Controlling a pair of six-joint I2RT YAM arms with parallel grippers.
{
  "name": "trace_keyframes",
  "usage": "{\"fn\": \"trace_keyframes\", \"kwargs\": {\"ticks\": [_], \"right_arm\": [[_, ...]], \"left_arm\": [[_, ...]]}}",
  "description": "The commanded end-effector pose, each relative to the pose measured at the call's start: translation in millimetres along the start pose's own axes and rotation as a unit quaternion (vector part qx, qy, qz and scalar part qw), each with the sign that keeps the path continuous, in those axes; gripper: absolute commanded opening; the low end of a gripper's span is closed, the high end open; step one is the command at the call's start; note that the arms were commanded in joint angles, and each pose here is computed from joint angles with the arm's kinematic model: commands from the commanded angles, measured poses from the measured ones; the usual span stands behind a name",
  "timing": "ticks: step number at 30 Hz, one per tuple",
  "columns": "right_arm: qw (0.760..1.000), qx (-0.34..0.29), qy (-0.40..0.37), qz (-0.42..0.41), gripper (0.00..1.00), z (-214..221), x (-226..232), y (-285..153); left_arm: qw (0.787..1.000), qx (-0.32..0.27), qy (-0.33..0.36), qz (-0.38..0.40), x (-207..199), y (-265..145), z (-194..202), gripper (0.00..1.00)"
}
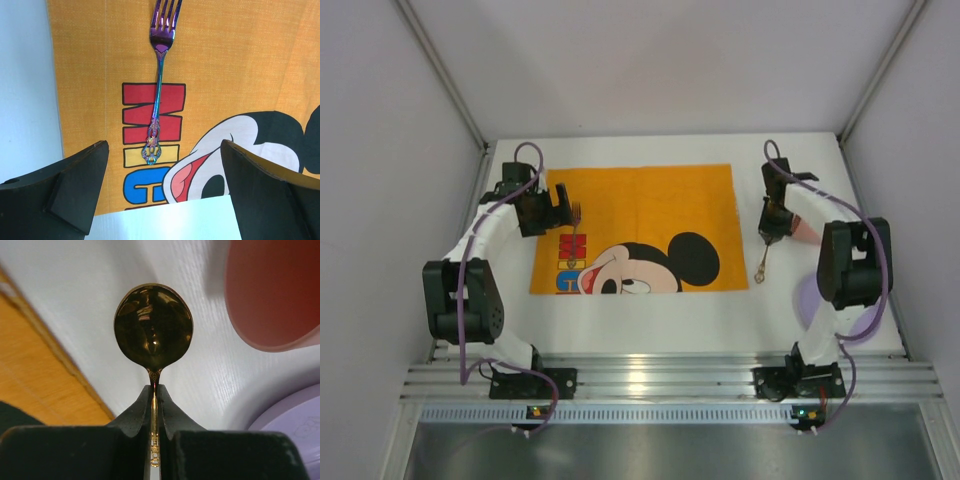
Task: Set the dinner table for one person
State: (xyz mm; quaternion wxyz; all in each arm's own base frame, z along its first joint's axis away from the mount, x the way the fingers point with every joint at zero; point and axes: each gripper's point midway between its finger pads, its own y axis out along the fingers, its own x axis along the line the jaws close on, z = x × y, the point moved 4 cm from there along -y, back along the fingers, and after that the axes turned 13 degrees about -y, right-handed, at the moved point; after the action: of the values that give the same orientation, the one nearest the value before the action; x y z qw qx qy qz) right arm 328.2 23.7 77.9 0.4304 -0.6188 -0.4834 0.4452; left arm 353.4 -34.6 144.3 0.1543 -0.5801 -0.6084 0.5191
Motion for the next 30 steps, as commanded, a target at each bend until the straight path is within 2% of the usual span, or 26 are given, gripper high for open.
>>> {"fn": "trace_keyframes", "kwargs": {"ticks": [1,5,8,16,24,26,27,30], "right_arm": [[0.995,-0.094,-0.036,-0.011,0.0,-35,23,-67],[0.989,-0.115,-0.068,-0.066,0.0,-45,61,-98],[0.98,-0.122,-0.096,-0.123,0.0,-47,96,-102],[0.975,-0.099,-0.129,-0.15,0.0,-65,141,-68],[0.973,-0.087,-0.163,-0.14,0.01,-77,154,-42],[0.974,-0.094,-0.162,-0.124,0.17,-81,149,-46],[0.974,-0.099,-0.161,-0.121,0.48,-83,148,-51],[0.975,-0.121,-0.152,-0.103,0.69,-91,134,-74]], "left_arm": [[1.0,-0.02,-0.001,0.019,-10,-8,-9,0.99],[0.999,-0.021,-0.008,0.026,-10,-10,-6,0.99],[0.999,-0.025,-0.008,0.027,-10,-14,-4,0.99],[0.999,-0.038,-0.006,0.026,-10,-28,0,0.99],[0.999,-0.042,-0.003,0.023,-6,-37,8,0.99],[0.999,-0.04,-0.003,0.022,-5,-38,11,0.99],[0.999,-0.041,-0.004,0.022,-5,-39,12,0.99],[0.999,-0.04,-0.004,0.022,-3,-38,16,0.99]]}}
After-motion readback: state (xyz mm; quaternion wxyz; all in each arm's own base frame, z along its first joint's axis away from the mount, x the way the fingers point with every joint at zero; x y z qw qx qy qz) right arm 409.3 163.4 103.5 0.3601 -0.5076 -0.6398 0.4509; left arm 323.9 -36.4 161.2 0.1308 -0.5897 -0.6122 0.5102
